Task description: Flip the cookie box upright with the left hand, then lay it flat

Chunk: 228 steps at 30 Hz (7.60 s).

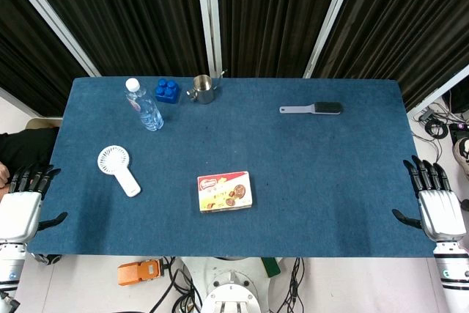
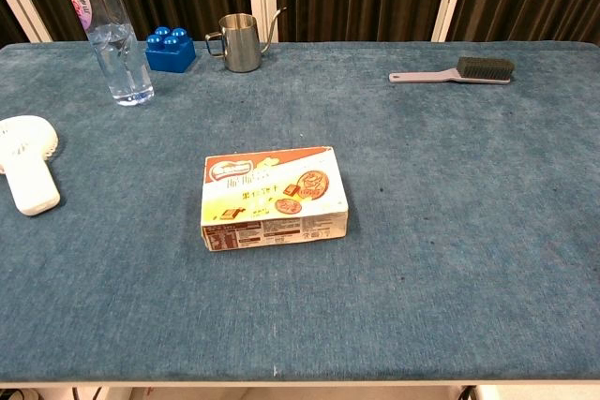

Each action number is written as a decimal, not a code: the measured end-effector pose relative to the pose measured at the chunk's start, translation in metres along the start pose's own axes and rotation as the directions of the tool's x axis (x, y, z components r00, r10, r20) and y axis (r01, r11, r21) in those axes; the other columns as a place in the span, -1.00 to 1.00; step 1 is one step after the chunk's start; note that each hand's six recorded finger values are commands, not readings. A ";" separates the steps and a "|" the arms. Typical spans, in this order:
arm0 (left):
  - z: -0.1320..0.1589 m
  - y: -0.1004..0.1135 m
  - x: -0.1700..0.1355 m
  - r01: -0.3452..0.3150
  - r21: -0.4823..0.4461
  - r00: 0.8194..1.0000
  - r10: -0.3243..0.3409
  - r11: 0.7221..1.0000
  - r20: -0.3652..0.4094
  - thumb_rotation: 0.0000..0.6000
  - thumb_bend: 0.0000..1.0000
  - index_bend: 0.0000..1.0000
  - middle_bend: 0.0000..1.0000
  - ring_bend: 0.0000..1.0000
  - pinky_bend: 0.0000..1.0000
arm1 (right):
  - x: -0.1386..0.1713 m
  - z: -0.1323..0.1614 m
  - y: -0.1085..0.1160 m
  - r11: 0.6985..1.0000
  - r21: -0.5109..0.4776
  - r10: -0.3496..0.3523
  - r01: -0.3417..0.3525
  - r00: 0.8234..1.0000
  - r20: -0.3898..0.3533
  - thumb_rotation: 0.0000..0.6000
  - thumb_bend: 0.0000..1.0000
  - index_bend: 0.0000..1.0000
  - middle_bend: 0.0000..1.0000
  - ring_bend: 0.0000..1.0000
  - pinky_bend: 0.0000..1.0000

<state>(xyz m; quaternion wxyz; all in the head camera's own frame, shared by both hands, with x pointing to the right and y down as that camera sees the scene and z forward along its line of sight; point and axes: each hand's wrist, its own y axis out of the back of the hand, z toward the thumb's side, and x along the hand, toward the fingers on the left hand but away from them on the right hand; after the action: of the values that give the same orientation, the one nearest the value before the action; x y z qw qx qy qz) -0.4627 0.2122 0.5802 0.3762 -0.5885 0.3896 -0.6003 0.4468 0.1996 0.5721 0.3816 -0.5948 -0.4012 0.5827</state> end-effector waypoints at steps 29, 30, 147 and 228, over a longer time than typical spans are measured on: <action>0.202 0.008 0.052 0.122 -0.071 0.907 -0.082 0.990 0.412 1.00 -1.00 -0.86 -0.91 -0.99 -1.00 | 0.019 -0.018 0.007 0.999 -0.040 -0.036 0.036 0.999 0.003 1.00 -0.58 -1.00 -1.00 -1.00 -1.00; 0.210 0.006 0.054 0.137 -0.065 0.903 -0.098 0.988 0.418 1.00 -1.00 -0.92 -0.93 -1.00 -1.00 | 0.019 -0.018 0.008 0.999 -0.039 -0.035 0.035 0.999 0.003 1.00 -0.58 -1.00 -1.00 -1.00 -1.00; 0.358 -0.107 0.156 0.523 -0.653 0.795 -0.039 0.547 0.605 0.82 -0.68 -0.71 -0.57 -0.72 -0.97 | 0.014 -0.012 -0.009 0.998 -0.050 0.051 -0.048 0.997 0.056 1.00 -0.58 -1.00 -1.00 -1.00 -1.00; 0.383 -0.006 0.144 0.437 -0.052 0.829 -0.380 0.898 0.410 1.00 -0.80 -0.36 -0.19 -0.19 -0.21 | 0.012 -0.029 -0.024 0.991 -0.116 0.074 -0.069 0.996 0.048 1.00 -0.58 -1.00 -1.00 -1.00 -1.00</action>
<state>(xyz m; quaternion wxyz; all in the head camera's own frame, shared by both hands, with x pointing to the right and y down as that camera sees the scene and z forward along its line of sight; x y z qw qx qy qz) -0.0831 0.0743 0.6464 0.2653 -0.7912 0.2137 -0.5079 0.4752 0.2204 0.5902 0.3152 -0.6145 -0.4222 0.5873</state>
